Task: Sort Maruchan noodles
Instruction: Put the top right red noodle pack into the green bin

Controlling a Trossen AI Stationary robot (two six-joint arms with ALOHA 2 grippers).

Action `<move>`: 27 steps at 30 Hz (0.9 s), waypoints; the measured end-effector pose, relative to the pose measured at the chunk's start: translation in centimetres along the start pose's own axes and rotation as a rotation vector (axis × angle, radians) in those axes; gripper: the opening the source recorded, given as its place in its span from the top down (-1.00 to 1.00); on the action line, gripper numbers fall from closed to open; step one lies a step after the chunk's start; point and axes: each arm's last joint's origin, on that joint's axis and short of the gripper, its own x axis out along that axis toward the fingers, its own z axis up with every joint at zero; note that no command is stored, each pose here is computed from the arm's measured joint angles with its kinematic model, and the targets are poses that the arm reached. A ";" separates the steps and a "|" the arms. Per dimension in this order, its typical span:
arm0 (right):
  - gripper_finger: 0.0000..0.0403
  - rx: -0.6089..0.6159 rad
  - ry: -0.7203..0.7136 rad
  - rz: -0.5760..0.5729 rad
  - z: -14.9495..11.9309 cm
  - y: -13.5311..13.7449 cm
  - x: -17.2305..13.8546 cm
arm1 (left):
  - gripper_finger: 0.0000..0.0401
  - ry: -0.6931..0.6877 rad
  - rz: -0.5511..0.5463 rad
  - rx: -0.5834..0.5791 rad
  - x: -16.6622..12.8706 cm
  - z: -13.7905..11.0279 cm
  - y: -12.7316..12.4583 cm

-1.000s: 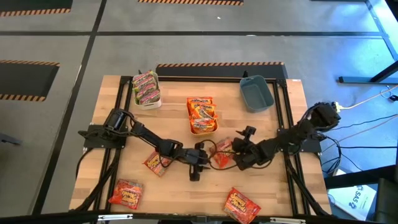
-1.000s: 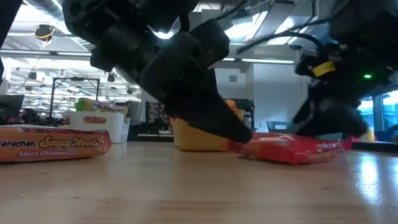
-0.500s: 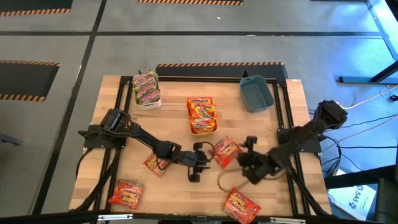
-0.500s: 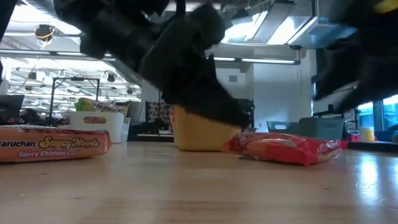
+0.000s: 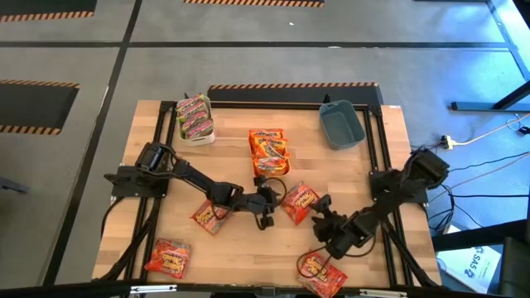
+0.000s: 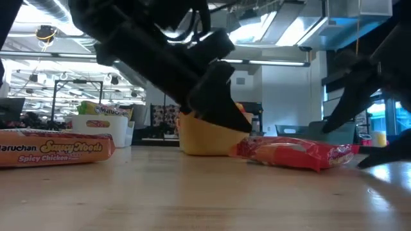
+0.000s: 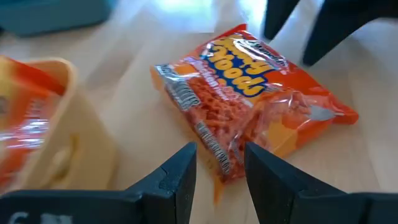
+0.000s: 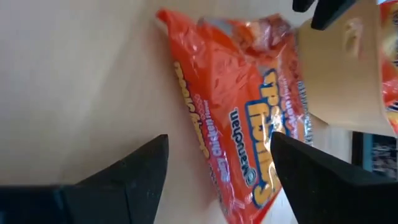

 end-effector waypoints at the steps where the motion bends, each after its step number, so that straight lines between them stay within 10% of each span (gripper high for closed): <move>1: -0.34 -0.011 0.014 -0.003 0.0 0.0 0.5 | 0.36 0.007 -0.012 -0.008 0.3 -0.1 0.2; 20: -0.34 0.022 0.101 -0.122 -0.3 -1.9 3.9 | 0.36 0.063 -0.178 -0.058 1.2 -1.1 0.1; 27: -0.01 0.063 0.100 -0.121 -0.3 -2.0 4.1 | 0.36 0.068 -0.182 -0.056 1.2 -1.2 0.1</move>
